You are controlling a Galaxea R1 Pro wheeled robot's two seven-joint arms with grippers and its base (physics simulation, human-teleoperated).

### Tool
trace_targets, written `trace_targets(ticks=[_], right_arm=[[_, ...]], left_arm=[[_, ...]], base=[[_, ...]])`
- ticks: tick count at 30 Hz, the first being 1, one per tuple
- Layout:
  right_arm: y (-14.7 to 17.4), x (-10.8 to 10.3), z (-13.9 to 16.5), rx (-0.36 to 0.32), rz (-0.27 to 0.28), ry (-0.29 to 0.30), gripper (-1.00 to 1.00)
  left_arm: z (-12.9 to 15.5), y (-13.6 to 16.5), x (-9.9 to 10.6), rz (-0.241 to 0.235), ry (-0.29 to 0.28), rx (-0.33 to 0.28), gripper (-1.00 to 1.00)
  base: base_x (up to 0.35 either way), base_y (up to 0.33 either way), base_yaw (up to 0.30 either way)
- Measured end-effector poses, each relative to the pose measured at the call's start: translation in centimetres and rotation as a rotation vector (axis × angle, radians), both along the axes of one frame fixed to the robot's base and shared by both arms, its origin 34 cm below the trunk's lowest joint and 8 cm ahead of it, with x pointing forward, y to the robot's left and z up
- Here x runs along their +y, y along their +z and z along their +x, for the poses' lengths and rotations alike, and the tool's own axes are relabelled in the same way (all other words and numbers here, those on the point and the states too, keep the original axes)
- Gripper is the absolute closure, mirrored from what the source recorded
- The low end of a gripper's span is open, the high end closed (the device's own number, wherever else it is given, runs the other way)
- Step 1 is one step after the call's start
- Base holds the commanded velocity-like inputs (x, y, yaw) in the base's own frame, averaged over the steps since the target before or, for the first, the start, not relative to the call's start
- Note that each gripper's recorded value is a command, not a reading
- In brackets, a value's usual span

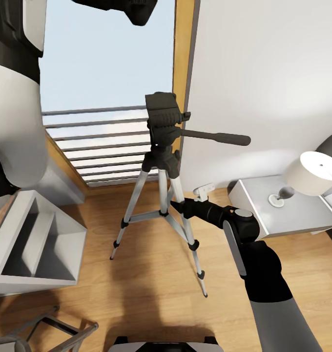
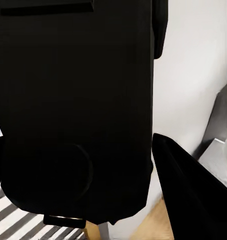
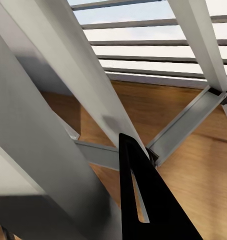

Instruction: Attach the digital camera to the camera tripod in the bedroom.

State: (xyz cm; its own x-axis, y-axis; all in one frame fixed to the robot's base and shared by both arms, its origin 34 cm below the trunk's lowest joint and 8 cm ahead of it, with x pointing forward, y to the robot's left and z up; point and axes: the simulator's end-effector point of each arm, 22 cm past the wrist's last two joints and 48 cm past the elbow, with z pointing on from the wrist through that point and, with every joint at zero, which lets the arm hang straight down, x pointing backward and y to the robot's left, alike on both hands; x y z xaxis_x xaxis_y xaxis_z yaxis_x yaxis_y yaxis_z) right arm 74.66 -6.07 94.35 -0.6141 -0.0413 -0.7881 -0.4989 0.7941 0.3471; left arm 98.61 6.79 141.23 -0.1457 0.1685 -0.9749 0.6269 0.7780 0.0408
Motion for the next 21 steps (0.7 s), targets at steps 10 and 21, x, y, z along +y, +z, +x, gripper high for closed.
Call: trace_targets(ticks=[10,21], right_arm=[[0.0,0.0,0.0,0.000,0.000,-0.002,1.00],[0.0,0.0,0.0,0.000,0.000,-0.002,1.00]], left_arm=[[-1.1,-0.6,2.7,0.048,-0.068,0.009,1.00],[-5.1,-2.7,3.8,0.125,-0.284,0.058,1.00]], base=[[0.000,0.000,0.000],[0.000,0.000,0.000]])
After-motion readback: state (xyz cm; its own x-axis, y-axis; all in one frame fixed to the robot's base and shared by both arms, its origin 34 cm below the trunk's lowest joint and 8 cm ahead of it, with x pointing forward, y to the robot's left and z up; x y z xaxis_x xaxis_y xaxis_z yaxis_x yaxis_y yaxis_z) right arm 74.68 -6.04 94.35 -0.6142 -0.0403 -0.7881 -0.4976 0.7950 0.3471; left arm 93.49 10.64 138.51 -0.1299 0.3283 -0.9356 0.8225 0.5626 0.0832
